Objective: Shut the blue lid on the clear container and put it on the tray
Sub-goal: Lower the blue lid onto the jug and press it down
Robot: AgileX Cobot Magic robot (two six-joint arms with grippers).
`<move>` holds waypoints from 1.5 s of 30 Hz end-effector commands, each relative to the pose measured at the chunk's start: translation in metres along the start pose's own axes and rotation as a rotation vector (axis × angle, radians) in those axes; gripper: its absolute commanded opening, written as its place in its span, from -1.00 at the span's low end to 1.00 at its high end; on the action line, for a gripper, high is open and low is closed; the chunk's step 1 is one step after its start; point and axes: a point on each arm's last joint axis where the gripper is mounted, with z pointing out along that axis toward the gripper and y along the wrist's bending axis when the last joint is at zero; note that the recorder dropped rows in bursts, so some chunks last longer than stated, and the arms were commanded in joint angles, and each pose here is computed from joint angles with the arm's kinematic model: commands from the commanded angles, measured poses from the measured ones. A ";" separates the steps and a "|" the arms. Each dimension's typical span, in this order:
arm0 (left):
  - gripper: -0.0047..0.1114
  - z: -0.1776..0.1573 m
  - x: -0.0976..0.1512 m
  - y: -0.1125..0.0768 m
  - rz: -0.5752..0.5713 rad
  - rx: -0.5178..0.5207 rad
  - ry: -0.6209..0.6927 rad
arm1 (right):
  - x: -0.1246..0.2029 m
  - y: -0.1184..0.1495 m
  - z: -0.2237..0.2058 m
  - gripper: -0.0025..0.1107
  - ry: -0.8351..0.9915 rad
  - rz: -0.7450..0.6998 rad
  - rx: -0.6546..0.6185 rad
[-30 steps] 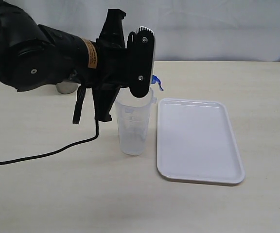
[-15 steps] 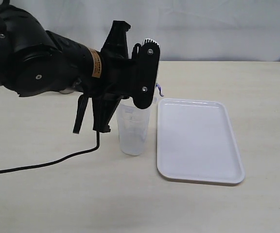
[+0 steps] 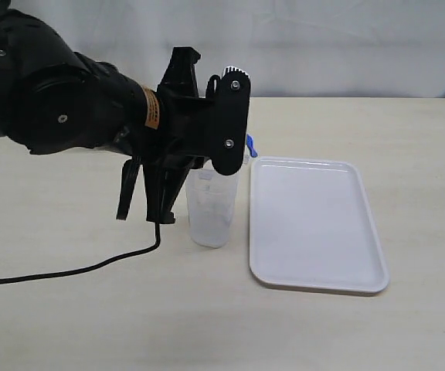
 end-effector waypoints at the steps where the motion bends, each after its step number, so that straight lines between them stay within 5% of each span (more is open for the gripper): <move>1: -0.92 -0.003 -0.001 -0.002 -0.049 0.019 -0.007 | 0.001 0.000 0.000 -0.88 -0.001 0.007 -0.001; 45: -0.92 -0.004 0.001 -0.011 -0.068 0.113 0.011 | 0.001 0.000 0.000 -0.88 -0.001 0.007 -0.001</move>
